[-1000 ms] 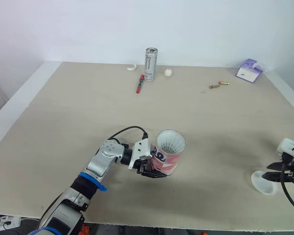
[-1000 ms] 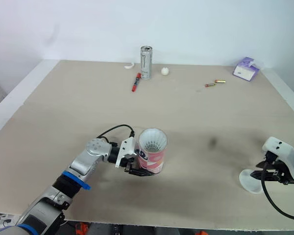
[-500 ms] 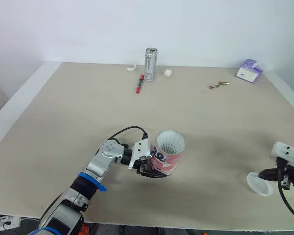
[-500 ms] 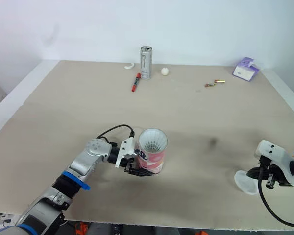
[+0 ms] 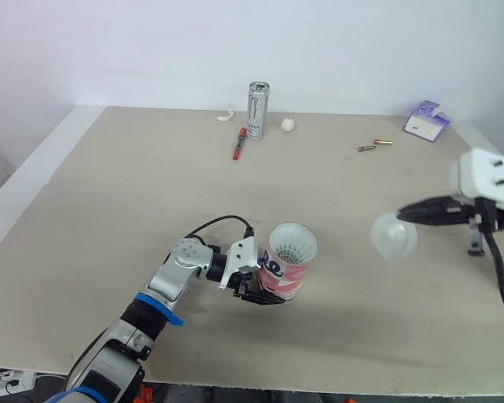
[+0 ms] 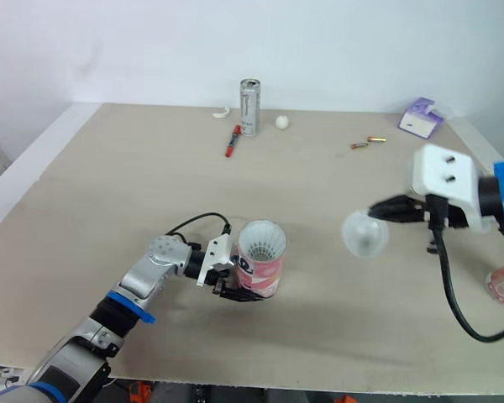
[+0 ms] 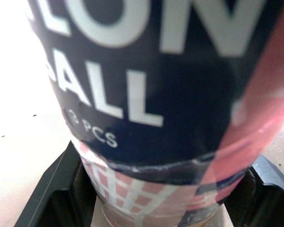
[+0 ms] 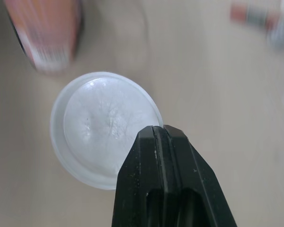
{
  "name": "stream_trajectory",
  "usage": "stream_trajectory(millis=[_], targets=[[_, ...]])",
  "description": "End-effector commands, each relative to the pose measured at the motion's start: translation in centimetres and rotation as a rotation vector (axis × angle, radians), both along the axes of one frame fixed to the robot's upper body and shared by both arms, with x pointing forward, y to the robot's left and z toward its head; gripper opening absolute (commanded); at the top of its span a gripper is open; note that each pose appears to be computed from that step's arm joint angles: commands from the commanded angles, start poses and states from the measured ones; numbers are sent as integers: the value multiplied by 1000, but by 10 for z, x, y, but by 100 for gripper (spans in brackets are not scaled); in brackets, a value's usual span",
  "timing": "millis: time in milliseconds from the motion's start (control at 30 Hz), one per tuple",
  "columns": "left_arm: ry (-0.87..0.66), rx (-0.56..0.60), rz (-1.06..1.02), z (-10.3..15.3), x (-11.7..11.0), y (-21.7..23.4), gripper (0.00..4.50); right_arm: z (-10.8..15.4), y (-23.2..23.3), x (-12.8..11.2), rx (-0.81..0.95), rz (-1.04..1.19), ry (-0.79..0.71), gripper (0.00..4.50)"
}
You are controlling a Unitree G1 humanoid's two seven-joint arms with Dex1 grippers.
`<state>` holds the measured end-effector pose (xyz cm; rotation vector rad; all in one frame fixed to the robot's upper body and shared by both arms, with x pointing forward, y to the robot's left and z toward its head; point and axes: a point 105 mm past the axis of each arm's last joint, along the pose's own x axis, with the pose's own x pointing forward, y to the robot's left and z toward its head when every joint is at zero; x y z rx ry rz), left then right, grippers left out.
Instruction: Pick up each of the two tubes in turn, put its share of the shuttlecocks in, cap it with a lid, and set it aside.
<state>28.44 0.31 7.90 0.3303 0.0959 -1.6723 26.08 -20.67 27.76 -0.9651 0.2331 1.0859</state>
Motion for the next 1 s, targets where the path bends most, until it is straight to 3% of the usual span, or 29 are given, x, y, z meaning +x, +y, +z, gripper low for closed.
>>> stream_trajectory(millis=[33,233,467,1000], targets=[[28,48,7,-12,0,4,297,19,40,-11,13,178,-26,7],[24,54,6,-13,1,3,297,22,85,-17,35,360,27,7],[19,57,13,-13,3,4,297,10,116,-3,8,427,42,7],[20,64,29,-15,3,7,297,2,120,6,-74,472,12,7]])
